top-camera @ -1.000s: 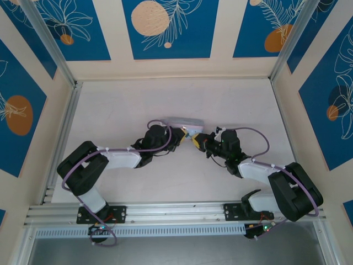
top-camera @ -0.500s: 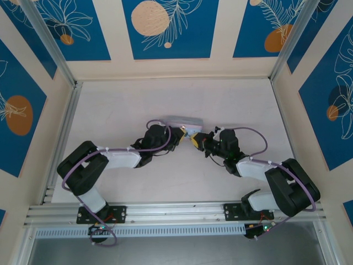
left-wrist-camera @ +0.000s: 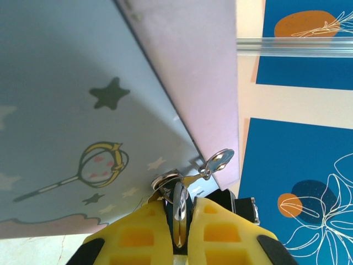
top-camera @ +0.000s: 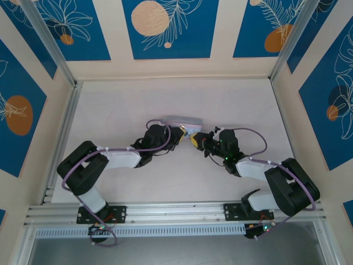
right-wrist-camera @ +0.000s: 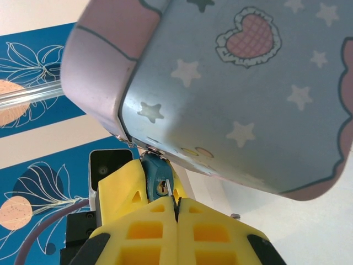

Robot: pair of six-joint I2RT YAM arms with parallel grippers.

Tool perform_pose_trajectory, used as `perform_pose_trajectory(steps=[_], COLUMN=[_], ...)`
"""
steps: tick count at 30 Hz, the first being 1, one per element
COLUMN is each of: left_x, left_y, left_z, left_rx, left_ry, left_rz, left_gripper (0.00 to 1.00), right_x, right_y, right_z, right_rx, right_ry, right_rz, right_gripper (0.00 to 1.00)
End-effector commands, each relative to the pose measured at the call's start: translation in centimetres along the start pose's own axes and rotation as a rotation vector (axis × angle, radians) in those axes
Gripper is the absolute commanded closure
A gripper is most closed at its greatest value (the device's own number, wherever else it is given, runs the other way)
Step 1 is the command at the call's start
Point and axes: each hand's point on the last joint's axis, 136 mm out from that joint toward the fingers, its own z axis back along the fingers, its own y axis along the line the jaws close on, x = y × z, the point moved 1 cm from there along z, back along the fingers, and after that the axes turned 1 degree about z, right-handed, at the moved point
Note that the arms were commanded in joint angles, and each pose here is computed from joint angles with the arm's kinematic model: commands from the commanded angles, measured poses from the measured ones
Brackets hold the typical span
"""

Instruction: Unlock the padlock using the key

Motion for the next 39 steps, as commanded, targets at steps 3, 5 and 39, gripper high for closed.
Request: perform_pose_trajectory(steps=[3,5,39], left_x=[-1.2,-1.2,-2.1], left_y=[-1.3,-1.3,-4.0], left_z=[-0.1,-0.1,1.5], left_rx=[-0.053,-0.053,-0.141], left_ry=[0.050,0.049,0.085], left_rz=[-0.024,-0.024,-0.033], left_gripper=[1.00,1.00,1.00], right_x=[-1.2,-1.4,1.4], right_y=[3.5,3.5,-0.2], right_z=[0.1,0.2,-1.9], right_rx=[0.121,0.121,0.117], right_ry=[0.038,0.039,0.033], right_rz=[0.038,0.037,-0.077], right_gripper=[1.00,1.00,1.00])
